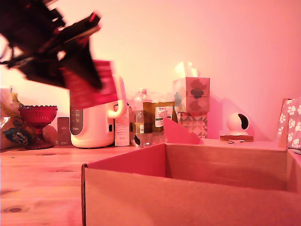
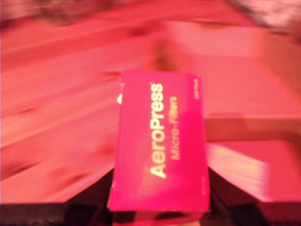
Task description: Pick the red carton of coffee filters and place it in the cardboard box
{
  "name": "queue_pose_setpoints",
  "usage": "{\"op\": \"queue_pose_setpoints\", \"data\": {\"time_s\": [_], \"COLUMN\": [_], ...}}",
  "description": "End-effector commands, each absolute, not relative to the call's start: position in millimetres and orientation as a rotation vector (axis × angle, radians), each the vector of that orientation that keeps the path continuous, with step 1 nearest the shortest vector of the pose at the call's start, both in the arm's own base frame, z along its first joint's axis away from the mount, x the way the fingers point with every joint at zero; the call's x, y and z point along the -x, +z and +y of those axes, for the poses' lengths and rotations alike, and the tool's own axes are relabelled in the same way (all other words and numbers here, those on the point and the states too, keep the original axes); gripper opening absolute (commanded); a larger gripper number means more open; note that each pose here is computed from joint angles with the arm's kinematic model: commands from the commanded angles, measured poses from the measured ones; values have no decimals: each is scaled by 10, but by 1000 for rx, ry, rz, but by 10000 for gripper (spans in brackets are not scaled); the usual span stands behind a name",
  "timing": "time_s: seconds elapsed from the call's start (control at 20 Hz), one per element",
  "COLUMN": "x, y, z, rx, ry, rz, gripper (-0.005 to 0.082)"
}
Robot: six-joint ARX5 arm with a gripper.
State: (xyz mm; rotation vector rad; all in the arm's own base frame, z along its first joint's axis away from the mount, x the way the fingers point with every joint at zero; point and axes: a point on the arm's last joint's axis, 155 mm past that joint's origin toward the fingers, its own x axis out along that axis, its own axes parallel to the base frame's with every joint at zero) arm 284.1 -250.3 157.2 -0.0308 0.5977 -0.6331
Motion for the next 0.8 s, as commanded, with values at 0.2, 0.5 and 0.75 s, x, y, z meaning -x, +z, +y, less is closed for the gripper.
{"op": "queue_pose_setpoints", "data": {"time_s": [0.2, 0.5, 0.75], "x": [-2696, -2476, -2348], "y": [1637, 1407, 1127], "z": [-3094, -3541, -3711], "rx": [19, -11, -80], "ry": [-820, -968, -1019], "rz": [504, 507, 534], "gripper": [213, 213, 213]}}
